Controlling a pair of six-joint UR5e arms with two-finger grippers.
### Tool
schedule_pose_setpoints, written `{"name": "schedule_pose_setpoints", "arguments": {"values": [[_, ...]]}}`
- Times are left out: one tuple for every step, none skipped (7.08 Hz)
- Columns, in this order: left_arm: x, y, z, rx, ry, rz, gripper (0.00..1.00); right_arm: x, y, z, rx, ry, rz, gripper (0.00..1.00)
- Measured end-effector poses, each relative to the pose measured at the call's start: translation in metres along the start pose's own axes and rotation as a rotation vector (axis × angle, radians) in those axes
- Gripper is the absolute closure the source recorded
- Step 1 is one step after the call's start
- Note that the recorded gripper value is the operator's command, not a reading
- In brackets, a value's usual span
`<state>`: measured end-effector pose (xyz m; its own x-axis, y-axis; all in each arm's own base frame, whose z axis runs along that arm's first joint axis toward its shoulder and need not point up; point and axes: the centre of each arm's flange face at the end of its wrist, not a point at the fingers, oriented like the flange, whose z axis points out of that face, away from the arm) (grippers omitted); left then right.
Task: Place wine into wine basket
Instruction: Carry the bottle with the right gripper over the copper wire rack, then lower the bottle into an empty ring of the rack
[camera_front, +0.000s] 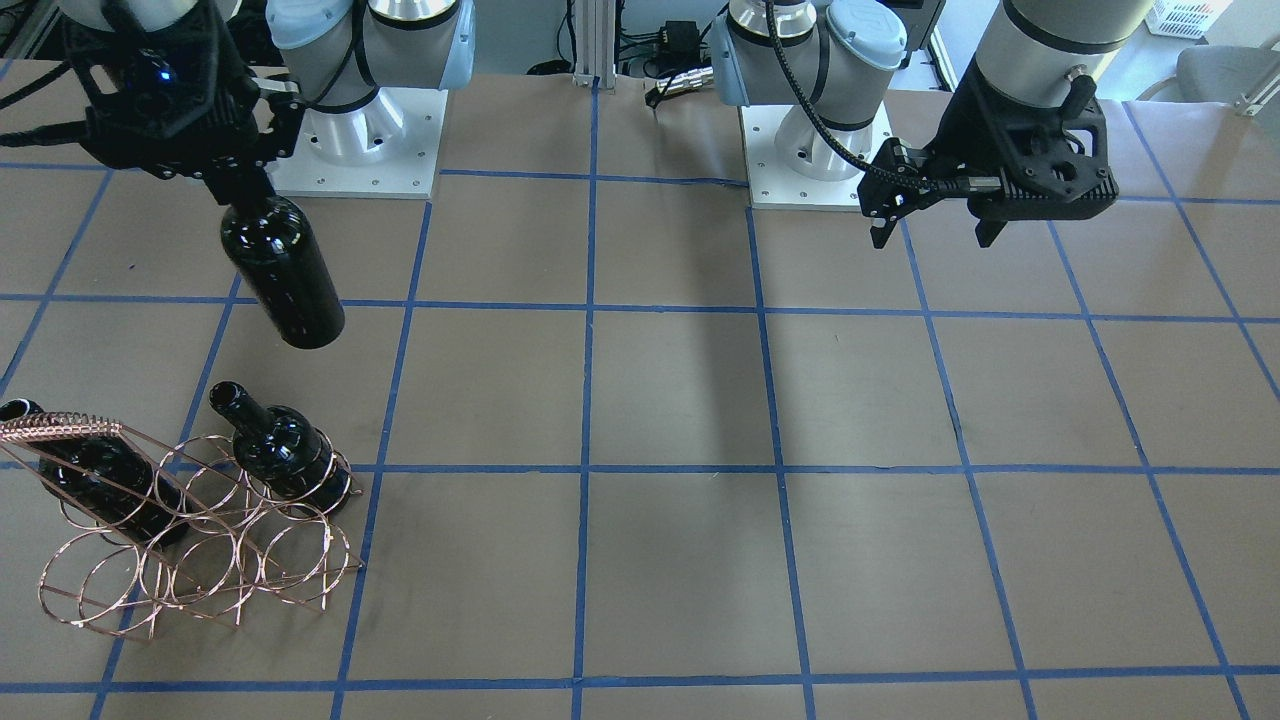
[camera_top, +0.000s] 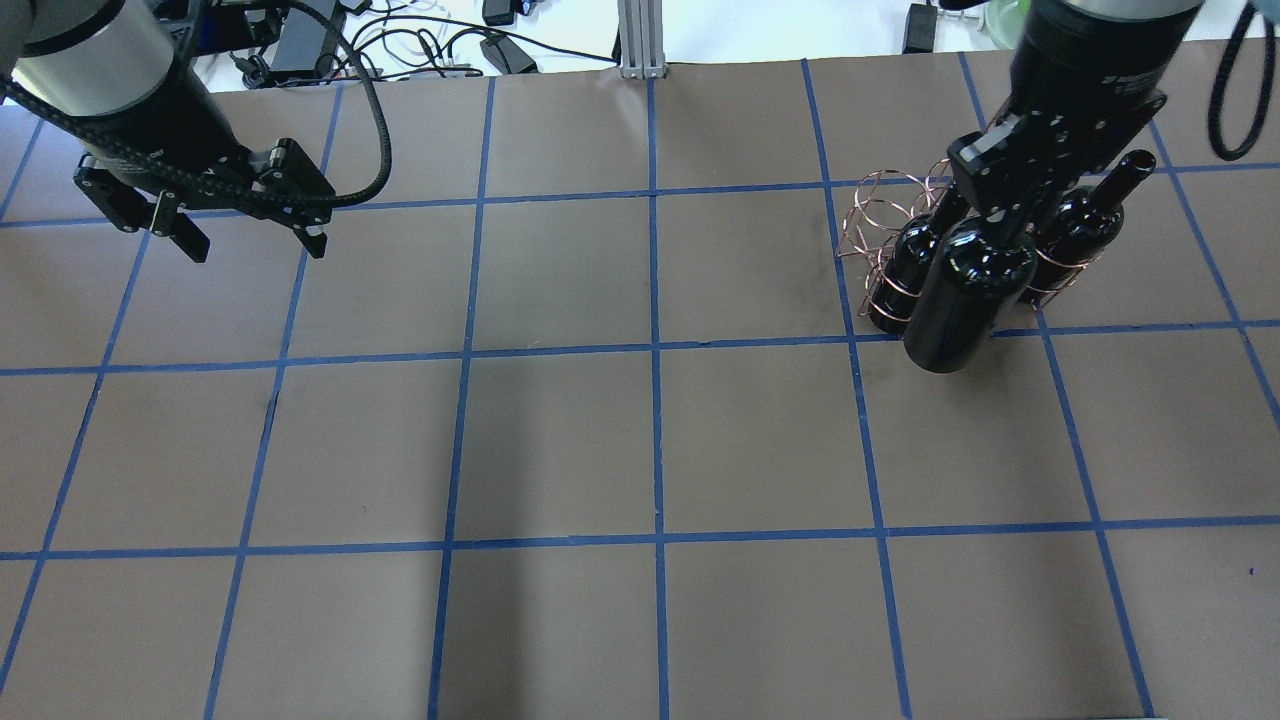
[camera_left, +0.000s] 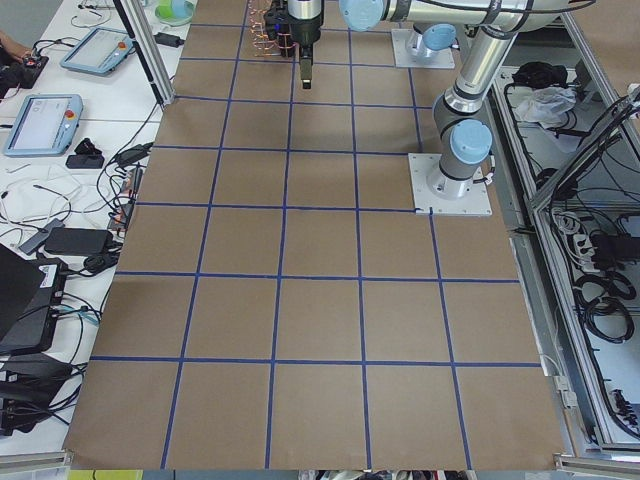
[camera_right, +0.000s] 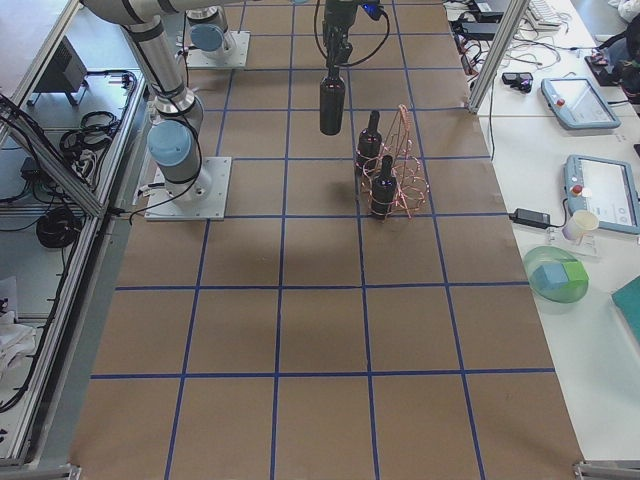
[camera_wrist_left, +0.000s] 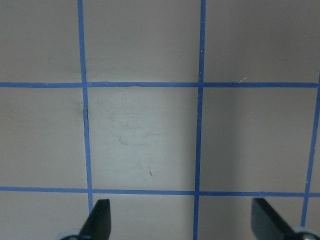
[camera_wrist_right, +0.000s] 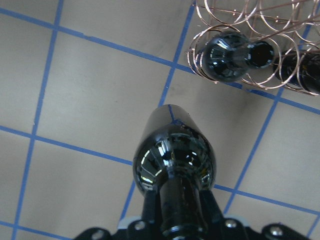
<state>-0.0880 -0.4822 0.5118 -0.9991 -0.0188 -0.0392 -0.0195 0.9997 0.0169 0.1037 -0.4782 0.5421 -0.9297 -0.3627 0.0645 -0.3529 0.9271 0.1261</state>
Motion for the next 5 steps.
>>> {"name": "schedule_pose_setpoints", "arguments": {"values": [[0.000,0.000,0.000,0.000,0.000,0.001,0.00,0.031,0.006,-0.001,-0.002,0.005,-0.026,1.00],[0.000,0.001,0.000,0.000,0.000,0.002,0.00,0.061,0.009,-0.003,0.011,0.007,-0.036,1.00],[0.000,0.001,0.000,-0.001,0.000,0.002,0.00,0.080,0.004,-0.006,0.026,0.012,-0.045,1.00],[0.000,0.001,0.000,-0.002,-0.001,0.002,0.00,0.090,-0.004,-0.007,0.048,0.017,-0.049,1.00],[0.000,0.001,0.000,-0.002,0.000,0.002,0.00,0.097,-0.014,-0.005,0.068,0.018,-0.052,1.00]]}}
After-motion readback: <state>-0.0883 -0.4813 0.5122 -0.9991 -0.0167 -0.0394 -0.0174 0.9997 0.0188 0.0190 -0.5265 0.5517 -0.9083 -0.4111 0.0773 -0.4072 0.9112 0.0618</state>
